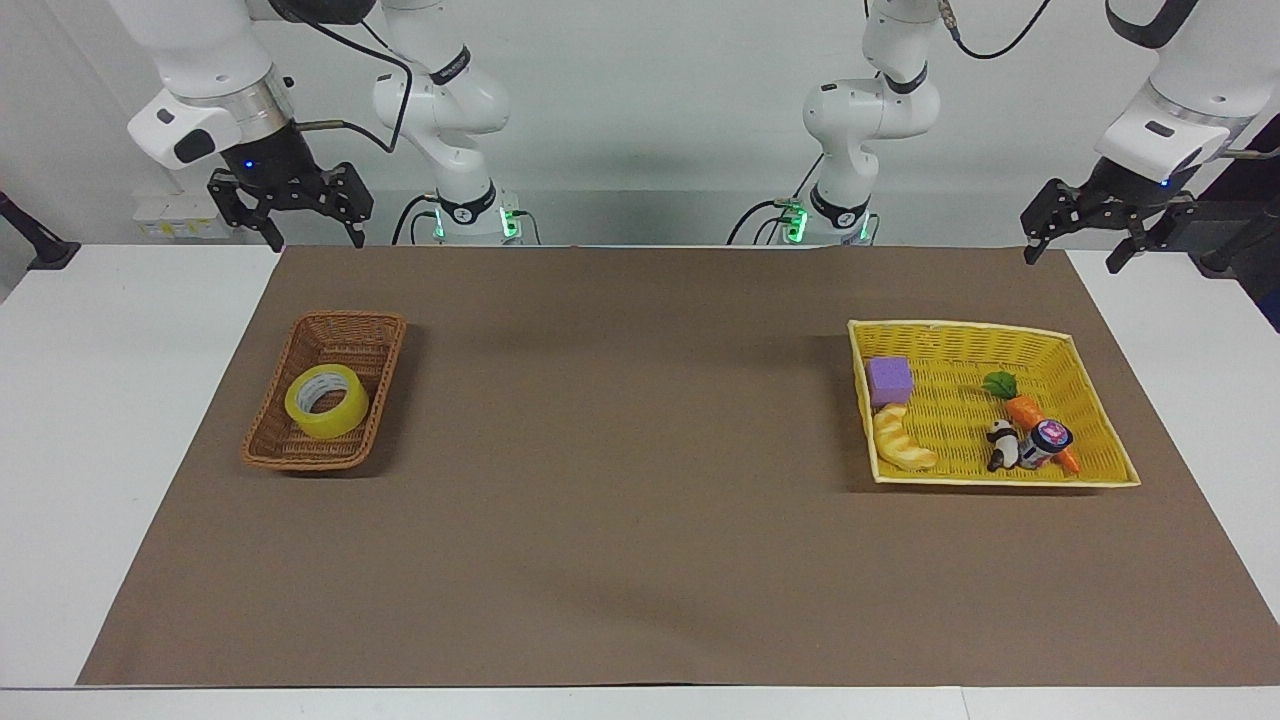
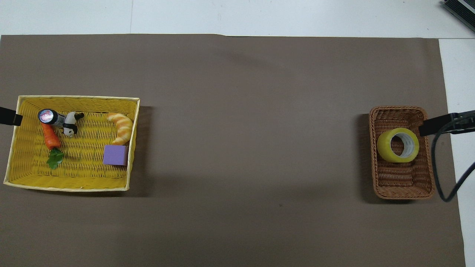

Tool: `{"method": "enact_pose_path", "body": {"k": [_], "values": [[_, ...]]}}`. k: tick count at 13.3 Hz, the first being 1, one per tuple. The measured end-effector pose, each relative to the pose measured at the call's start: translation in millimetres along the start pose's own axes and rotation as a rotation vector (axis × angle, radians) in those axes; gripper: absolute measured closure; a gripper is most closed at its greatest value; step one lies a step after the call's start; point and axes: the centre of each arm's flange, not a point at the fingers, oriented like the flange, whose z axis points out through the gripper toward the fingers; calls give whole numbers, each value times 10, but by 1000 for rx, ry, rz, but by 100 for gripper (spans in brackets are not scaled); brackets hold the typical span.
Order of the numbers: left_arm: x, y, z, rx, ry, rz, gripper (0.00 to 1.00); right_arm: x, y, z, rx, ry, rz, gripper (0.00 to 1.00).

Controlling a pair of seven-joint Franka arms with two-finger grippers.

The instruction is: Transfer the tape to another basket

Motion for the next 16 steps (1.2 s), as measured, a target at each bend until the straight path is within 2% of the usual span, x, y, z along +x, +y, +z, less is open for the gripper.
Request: {"method": "enact_pose_path", "body": {"k": [16], "values": [[-29,22,-32,-1,-3,3,0,-2,-1,-1,0,0,0,0]]}}
